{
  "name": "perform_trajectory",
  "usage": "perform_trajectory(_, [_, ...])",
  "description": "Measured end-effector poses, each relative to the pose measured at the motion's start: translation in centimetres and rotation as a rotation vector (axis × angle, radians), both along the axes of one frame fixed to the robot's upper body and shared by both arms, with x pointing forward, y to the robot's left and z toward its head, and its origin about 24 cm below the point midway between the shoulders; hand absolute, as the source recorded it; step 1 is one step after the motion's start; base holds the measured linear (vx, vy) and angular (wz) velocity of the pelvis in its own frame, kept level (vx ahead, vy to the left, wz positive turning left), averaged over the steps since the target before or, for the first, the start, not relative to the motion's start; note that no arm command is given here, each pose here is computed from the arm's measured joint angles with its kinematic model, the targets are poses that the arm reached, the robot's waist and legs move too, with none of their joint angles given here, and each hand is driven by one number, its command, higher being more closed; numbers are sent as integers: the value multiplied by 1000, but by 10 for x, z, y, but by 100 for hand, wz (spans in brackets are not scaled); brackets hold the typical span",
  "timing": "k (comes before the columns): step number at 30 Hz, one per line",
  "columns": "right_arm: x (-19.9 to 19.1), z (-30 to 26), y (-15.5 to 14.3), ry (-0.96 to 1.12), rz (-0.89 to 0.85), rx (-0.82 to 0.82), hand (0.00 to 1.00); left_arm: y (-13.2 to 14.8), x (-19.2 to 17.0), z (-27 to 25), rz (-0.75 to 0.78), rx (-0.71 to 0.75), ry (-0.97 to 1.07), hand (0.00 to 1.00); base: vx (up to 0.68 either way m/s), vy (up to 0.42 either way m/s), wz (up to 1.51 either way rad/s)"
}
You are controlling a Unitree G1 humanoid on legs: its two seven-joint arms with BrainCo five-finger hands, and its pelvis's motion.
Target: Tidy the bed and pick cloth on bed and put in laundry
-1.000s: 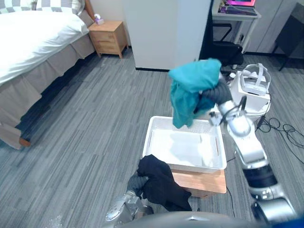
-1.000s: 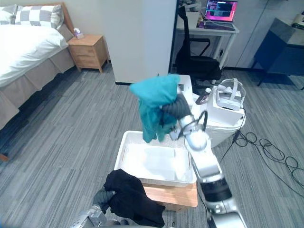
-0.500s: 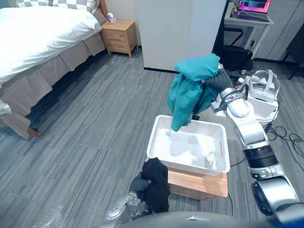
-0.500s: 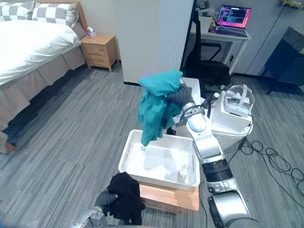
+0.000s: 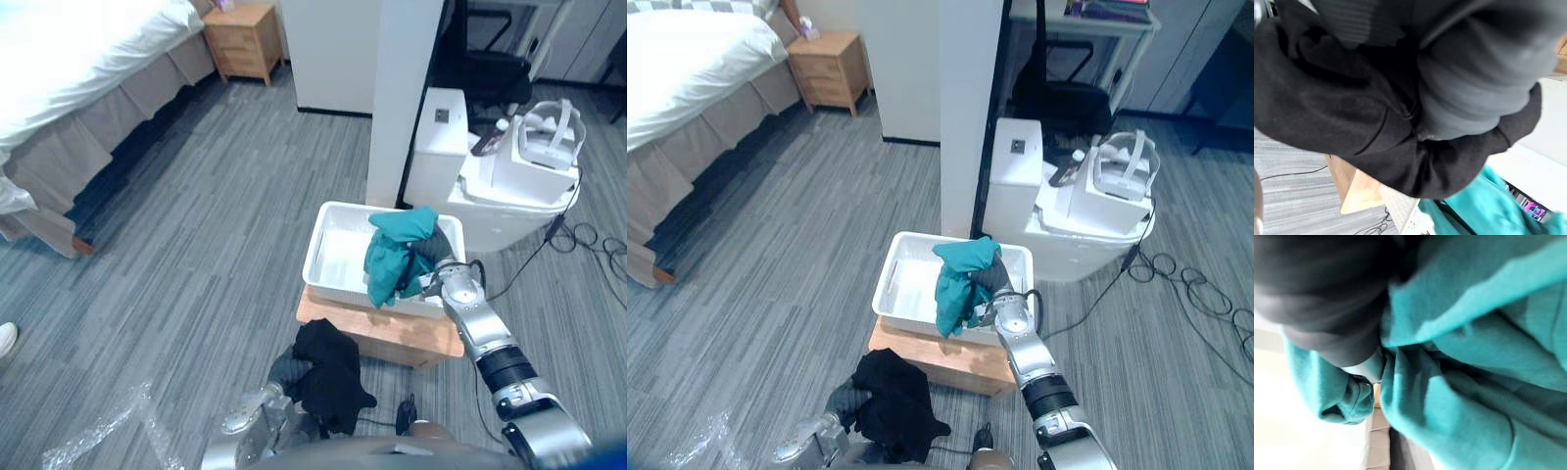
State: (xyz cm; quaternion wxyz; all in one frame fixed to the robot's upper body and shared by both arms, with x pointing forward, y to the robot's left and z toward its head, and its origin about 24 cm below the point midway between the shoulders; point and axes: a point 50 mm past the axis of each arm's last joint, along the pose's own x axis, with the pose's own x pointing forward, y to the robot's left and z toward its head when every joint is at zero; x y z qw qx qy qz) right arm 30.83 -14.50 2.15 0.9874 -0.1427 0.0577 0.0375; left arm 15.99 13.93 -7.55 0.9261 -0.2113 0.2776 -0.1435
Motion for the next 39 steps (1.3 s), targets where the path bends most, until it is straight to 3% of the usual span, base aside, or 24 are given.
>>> perform_trajectory(9, [42, 39, 4, -112, -13, -63, 100, 1, 33, 19, 33, 16, -127, 100, -16, 7, 3])
perform_trajectory(13, [52, 48, -16, -112, -44, -100, 100, 7, 39, 24, 69, 5, -159, 100, 63, -12, 1])
perform_trajectory(14, [52, 48, -18, -109, -43, -104, 0, 9, 39, 25, 76, 7, -163, 100, 97, -8, 8])
perform_trajectory(30, [52, 28, -25, 15, -94, -147, 0, 19, 43, 33, 98, 21, -227, 100, 46, -6, 0])
perform_trajectory(39, [33, 27, -15, -39, -57, -108, 0, 21, 14, 20, 49, 27, -157, 100, 84, 0, 1])
